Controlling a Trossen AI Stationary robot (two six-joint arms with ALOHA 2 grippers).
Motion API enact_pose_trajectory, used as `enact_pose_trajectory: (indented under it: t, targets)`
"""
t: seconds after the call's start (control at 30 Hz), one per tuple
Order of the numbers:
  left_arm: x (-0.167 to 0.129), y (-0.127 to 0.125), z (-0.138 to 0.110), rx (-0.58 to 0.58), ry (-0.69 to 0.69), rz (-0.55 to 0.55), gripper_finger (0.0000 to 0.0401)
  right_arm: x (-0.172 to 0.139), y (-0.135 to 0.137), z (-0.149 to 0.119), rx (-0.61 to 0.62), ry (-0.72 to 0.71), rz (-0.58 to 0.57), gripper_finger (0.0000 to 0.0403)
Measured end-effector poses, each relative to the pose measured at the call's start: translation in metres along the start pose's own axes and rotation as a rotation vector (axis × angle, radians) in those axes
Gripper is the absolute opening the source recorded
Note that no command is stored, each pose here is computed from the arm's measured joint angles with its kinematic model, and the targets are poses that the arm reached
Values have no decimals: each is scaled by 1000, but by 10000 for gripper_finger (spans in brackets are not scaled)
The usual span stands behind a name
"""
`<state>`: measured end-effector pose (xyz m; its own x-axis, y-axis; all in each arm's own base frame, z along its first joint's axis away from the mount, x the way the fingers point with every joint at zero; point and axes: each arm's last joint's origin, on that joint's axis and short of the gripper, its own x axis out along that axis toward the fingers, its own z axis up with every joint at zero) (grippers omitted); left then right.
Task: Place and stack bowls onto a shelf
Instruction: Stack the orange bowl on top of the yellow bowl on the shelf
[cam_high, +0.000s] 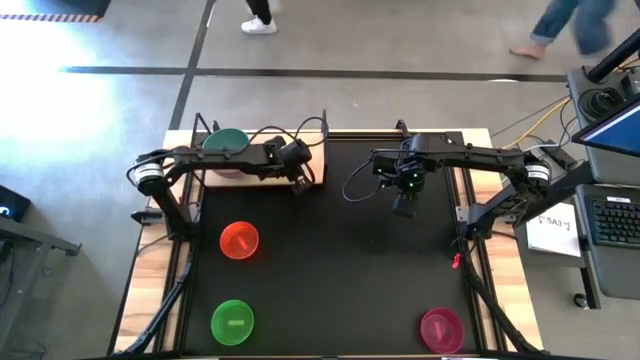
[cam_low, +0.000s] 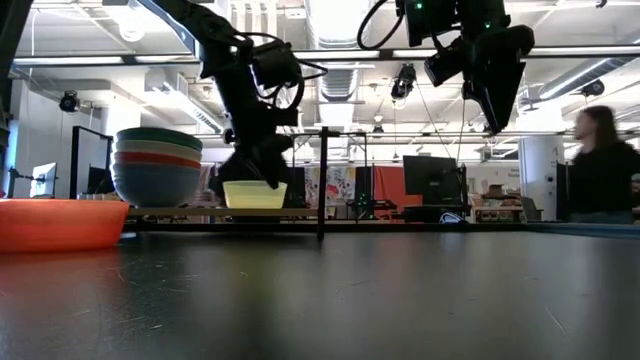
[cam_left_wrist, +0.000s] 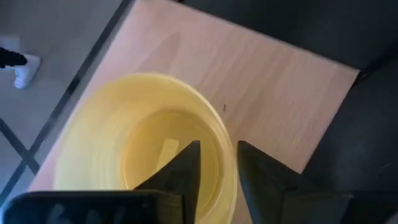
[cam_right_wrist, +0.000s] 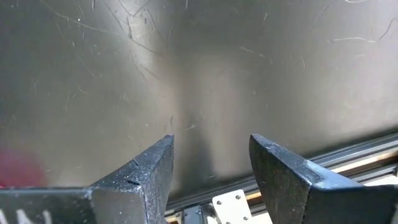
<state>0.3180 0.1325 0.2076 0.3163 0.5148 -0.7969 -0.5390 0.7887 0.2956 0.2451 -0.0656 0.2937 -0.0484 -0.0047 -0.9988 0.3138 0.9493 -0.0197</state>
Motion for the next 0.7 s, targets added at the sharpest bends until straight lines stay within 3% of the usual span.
enact_pose_trajectory:
  t: [0.37,0.53,0.7]
  targets:
    - [-40,-4,19,-116,170,-196,115,0,0,0,32,2,0,196]
    - [-62,-40,11,-65,237,-320,114,3,0,-1,51,13,-1,196]
    - [-90,-83,-8,-3,320,-357,114,12,0,-3,28,34,-3,196]
